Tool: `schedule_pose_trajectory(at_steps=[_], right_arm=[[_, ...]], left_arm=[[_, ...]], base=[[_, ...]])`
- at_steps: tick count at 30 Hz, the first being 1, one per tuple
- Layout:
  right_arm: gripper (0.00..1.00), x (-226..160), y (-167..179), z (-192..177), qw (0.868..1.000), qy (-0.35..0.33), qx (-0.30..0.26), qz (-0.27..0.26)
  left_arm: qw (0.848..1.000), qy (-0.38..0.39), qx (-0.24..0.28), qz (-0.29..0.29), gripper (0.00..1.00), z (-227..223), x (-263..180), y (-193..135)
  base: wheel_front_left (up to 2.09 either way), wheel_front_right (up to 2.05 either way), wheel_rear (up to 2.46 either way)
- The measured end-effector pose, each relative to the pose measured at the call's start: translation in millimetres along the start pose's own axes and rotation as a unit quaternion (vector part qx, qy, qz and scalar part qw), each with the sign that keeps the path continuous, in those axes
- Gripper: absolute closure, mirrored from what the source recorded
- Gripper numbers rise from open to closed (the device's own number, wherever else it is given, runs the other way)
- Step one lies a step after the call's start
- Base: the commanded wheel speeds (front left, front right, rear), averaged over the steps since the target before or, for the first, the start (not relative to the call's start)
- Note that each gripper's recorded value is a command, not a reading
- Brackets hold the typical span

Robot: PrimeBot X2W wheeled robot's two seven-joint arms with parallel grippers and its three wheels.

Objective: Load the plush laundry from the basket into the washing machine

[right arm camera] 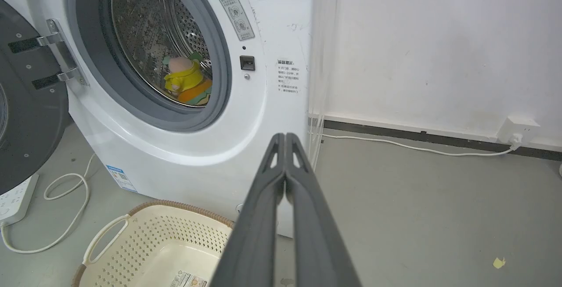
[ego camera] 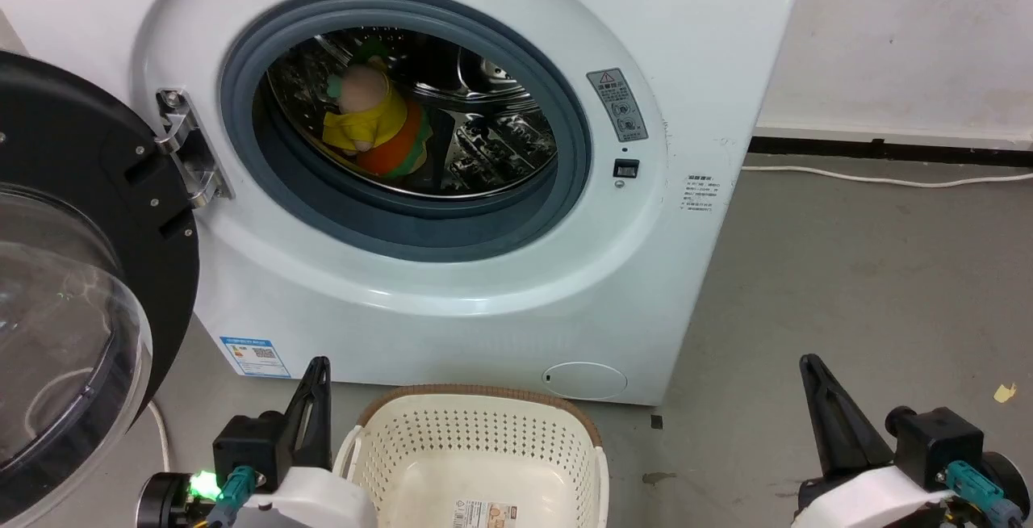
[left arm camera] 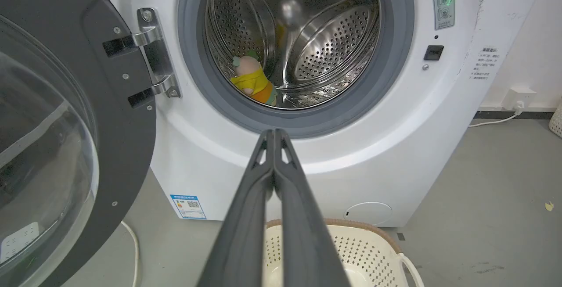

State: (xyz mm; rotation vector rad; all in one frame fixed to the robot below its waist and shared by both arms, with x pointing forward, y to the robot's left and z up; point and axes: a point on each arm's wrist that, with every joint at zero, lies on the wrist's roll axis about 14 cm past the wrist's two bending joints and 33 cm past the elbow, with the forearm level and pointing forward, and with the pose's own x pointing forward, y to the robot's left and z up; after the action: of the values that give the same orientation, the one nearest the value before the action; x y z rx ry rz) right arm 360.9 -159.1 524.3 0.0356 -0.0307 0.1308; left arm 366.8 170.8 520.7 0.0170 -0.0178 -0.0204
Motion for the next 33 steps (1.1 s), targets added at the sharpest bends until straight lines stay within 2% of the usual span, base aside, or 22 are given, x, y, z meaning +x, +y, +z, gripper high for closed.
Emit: schedule_pose_trajectory(at_steps=[33], right_arm=[[1.0,8.0,-0.4,0.3,0.999,0.022,-0.036,0.002]], left_arm=[[1.0,0.019,0.013,0.01,1.0,-0.1,1.9,6.5]], base=[[0.0,0.0,0.0]])
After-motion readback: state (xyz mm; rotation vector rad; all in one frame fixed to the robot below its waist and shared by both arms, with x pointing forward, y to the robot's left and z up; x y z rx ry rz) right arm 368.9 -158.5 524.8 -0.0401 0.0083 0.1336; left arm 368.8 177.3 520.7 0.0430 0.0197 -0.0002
